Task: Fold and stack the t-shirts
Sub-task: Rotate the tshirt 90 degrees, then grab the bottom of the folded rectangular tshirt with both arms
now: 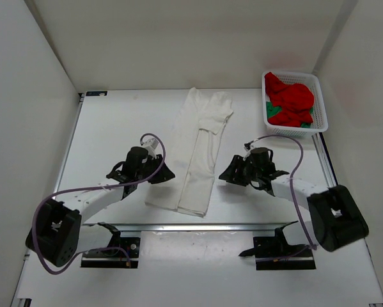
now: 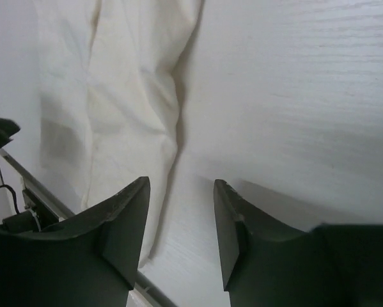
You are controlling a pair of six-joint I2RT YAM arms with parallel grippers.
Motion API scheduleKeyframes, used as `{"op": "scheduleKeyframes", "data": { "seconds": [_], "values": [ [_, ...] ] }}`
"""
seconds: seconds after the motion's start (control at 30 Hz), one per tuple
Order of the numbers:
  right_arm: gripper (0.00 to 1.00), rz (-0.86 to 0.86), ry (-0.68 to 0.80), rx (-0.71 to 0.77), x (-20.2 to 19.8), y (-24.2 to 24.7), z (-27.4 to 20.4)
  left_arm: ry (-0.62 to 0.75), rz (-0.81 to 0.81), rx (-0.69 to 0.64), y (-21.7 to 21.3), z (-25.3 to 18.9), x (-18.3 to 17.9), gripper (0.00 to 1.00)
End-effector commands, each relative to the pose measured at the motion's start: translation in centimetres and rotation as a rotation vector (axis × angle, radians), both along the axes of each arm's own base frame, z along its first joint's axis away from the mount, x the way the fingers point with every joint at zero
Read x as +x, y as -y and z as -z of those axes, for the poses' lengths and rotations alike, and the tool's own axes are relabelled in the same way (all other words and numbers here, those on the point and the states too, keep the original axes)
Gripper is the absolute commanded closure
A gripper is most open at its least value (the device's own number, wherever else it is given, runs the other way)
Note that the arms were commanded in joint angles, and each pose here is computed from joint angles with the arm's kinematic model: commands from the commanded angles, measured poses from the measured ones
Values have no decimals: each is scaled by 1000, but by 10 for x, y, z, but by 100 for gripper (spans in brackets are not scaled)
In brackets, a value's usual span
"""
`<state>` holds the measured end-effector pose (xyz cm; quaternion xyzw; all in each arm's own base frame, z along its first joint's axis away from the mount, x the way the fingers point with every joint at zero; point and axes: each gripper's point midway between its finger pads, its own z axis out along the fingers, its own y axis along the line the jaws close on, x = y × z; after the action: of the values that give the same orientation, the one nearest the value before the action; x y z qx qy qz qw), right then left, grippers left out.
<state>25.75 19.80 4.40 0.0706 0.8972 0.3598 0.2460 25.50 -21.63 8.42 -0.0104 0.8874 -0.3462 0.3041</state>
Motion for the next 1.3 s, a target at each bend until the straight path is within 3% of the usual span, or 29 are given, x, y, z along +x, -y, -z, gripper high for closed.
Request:
{"op": "scheduleKeyframes", "data": {
  "seconds": [0.0,0.23,0.37,0.5,0.6,0.7,0.77,0.8,0.97,1.03,1.1,1.27],
  "values": [
    [56,-53,17,-85,-24,10,-5,58,-52,200,-33,14,-10,63],
    [58,-299,-87,-69,-103,-46,2,71,-205,297,-80,23,-17,55],
    [57,-331,-110,-36,-117,-61,4,83,-278,360,-98,22,-15,48],
    [58,-348,-131,-6,-120,-68,12,55,-296,368,-105,32,-19,50],
    [67,-362,-149,33,-116,-73,18,47,-271,348,-101,32,-18,58],
    [80,-376,-159,80,-115,-77,18,28,-236,350,-94,36,-23,58],
    [99,-375,-157,86,-113,-75,18,39,-241,356,-95,34,-21,58],
    [100,-361,-175,77,-115,-69,21,31,-234,365,-95,38,-23,55],
    [100,-221,-150,15,-113,-12,22,1,-134,367,-78,41,-29,48],
    [90,-196,-127,10,-114,0,19,-24,-80,380,-70,49,-36,44],
    [63,-184,-123,14,-119,7,19,-52,-17,382,-60,55,-46,42],
    [58,-178,-127,40,-125,6,17,-150,116,365,-43,71,-75,43]
  ]
}}
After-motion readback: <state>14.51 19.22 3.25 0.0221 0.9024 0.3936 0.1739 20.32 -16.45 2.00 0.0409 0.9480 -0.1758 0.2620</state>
